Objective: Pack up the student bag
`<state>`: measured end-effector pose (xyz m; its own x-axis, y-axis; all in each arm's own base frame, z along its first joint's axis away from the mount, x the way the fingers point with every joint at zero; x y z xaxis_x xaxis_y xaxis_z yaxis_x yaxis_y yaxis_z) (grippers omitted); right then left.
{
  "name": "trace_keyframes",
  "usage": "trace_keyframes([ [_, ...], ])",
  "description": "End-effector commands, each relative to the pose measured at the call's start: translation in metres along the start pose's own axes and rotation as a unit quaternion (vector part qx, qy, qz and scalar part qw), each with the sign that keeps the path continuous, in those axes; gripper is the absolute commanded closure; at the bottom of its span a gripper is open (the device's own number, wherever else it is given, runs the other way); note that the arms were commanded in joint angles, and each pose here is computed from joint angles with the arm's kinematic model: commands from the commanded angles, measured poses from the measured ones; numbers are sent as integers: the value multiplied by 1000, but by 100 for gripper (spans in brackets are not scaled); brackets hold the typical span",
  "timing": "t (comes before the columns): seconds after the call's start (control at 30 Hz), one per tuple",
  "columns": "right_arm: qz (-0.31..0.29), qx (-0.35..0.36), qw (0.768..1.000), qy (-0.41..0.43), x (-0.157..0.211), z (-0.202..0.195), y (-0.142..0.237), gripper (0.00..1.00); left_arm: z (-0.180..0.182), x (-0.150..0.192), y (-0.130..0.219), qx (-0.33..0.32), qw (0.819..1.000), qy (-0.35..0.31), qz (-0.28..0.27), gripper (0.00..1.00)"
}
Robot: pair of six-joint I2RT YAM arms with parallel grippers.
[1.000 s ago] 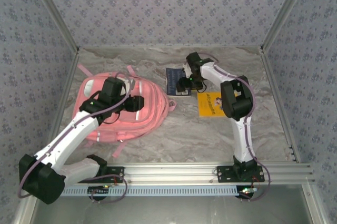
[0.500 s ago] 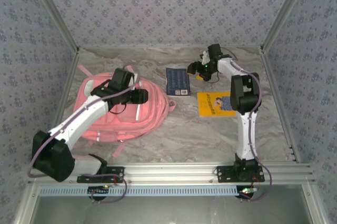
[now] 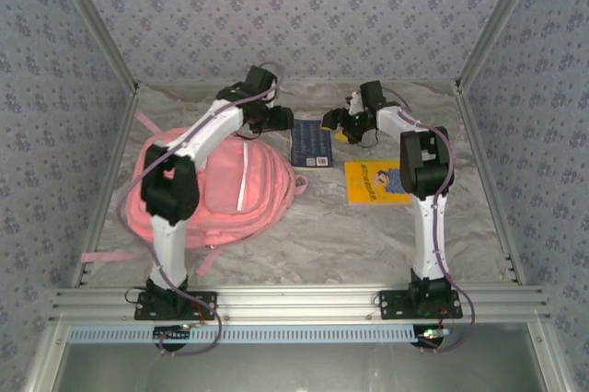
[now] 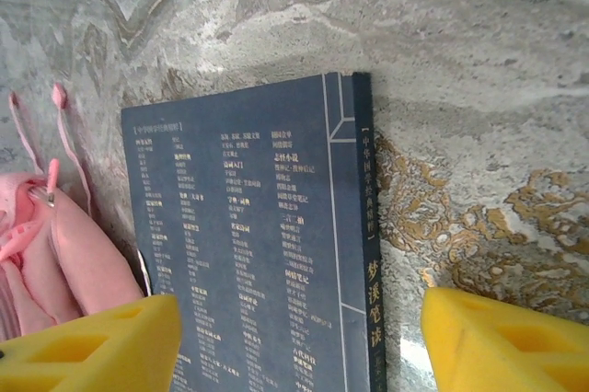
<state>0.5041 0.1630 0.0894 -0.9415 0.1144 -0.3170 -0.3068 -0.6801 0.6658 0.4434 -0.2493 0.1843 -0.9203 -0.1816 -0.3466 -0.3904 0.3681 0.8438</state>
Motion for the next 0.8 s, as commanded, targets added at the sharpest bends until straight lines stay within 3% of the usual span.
trace_keyframes([
  [0.0,26,-16,999,-35,26,5,-14,30,-1,1,-22,-13,999,30,38,34],
  [0.23,12,-46,996,-69,39,7,-21,32,5,-5,-66,-39,996,60,58,36],
  [0.43,15,-59,995,-77,46,11,-25,38,13,2,-92,-48,992,77,83,46],
  [0.77,38,-98,992,-66,49,23,-23,40,18,17,-120,-32,986,86,136,78],
])
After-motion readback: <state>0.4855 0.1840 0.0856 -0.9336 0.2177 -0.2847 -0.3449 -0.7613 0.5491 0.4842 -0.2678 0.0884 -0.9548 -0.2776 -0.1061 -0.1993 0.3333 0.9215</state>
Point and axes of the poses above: each hand's point on the last joint's axis, 136 mm out from that joint toward the fingers, its own y axis back along the fingers, its own z axis along the line the jaws close on, x = y × z, the point moved 6 cm from there along y, back along the fingers, and after that the axes turned 9 degrees about y, right-handed, at the moved point
